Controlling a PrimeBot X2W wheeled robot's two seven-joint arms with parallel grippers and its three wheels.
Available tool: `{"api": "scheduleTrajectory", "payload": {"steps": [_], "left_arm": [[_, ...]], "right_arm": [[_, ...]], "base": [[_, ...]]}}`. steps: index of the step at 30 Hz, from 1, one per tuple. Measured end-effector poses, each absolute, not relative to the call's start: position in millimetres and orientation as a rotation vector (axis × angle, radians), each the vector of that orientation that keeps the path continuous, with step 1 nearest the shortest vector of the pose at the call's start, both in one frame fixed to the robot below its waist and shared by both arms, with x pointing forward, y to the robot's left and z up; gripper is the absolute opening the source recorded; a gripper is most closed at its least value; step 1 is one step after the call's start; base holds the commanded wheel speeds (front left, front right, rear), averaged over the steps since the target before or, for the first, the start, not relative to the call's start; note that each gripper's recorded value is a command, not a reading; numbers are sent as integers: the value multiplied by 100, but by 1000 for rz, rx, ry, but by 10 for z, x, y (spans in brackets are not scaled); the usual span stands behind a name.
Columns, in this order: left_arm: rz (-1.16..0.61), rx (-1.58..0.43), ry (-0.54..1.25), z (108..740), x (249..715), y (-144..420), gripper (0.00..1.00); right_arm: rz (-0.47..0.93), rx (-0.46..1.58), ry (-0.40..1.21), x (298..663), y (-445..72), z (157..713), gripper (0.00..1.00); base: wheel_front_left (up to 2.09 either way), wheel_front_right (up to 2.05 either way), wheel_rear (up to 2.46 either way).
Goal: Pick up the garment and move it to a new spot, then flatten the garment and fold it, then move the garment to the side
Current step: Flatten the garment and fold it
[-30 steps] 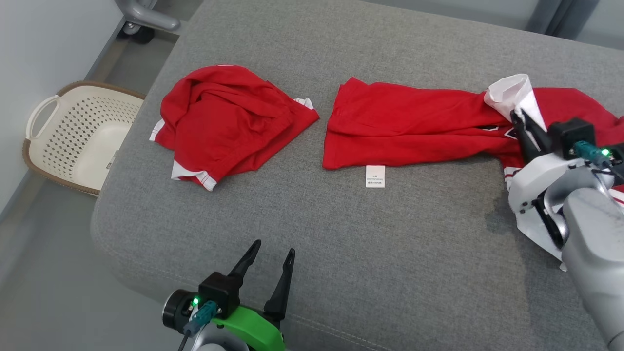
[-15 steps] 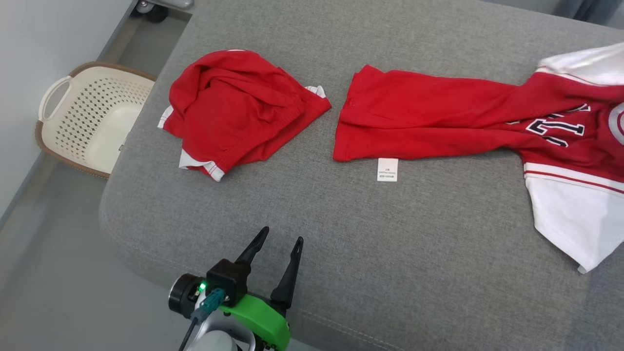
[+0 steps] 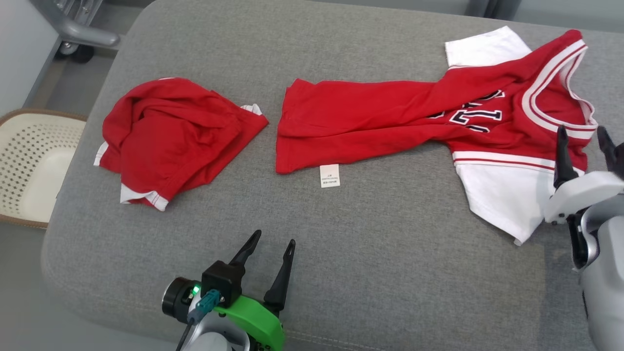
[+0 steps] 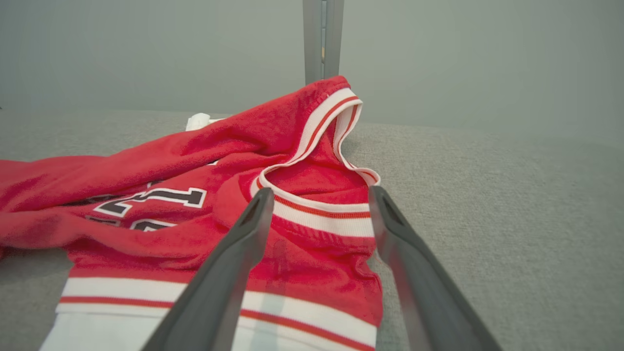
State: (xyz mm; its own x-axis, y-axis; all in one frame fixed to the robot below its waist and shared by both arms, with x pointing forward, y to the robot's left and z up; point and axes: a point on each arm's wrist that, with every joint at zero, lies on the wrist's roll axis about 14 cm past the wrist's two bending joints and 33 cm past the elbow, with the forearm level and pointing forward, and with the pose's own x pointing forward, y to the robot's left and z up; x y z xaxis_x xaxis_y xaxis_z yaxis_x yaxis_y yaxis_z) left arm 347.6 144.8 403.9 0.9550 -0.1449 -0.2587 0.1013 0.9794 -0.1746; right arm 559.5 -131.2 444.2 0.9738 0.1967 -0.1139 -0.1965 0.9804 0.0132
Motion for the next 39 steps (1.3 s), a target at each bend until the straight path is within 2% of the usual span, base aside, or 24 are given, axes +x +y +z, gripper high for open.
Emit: {"api": "scheduleTrajectory", "payload": {"steps": [10, 17, 23, 24, 25, 26, 27, 34, 39], "left_arm": [[-207, -164, 239, 4148, 3457, 1211, 100], [-206, -162, 231, 4172, 3393, 1213, 100], [-174, -158, 240, 4137, 3333, 1313, 100], [-172, -158, 241, 4136, 3331, 1318, 100], [-170, -158, 240, 4139, 3330, 1323, 100], [-169, -158, 240, 4139, 3328, 1326, 100], [-168, -158, 238, 4143, 3328, 1329, 100], [-170, -159, 223, 4184, 3353, 1327, 100], [-211, -146, 194, 4272, 3378, 1217, 100]], "right_arm": [[231, 79, 244, 4660, -1280, 4062, 100], [220, 142, 311, 4371, -1182, 3891, 100], [236, 181, 336, 4330, -1010, 3832, 99], [231, 190, 342, 4327, -1005, 3819, 84], [228, 195, 346, 4325, -1002, 3808, 33], [227, 196, 351, 4321, -1003, 3798, 7], [223, 202, 358, 4312, -1007, 3781, 0], [199, 209, 350, 4261, -1129, 3812, 0], [153, 192, 363, 4033, -1391, 3762, 0]], "base": [[0, 0, 0], [0, 0, 0], [0, 0, 0], [0, 0, 0], [0, 0, 0], [0, 0, 0], [0, 0, 0], [0, 0, 0], [0, 0, 0]]}}
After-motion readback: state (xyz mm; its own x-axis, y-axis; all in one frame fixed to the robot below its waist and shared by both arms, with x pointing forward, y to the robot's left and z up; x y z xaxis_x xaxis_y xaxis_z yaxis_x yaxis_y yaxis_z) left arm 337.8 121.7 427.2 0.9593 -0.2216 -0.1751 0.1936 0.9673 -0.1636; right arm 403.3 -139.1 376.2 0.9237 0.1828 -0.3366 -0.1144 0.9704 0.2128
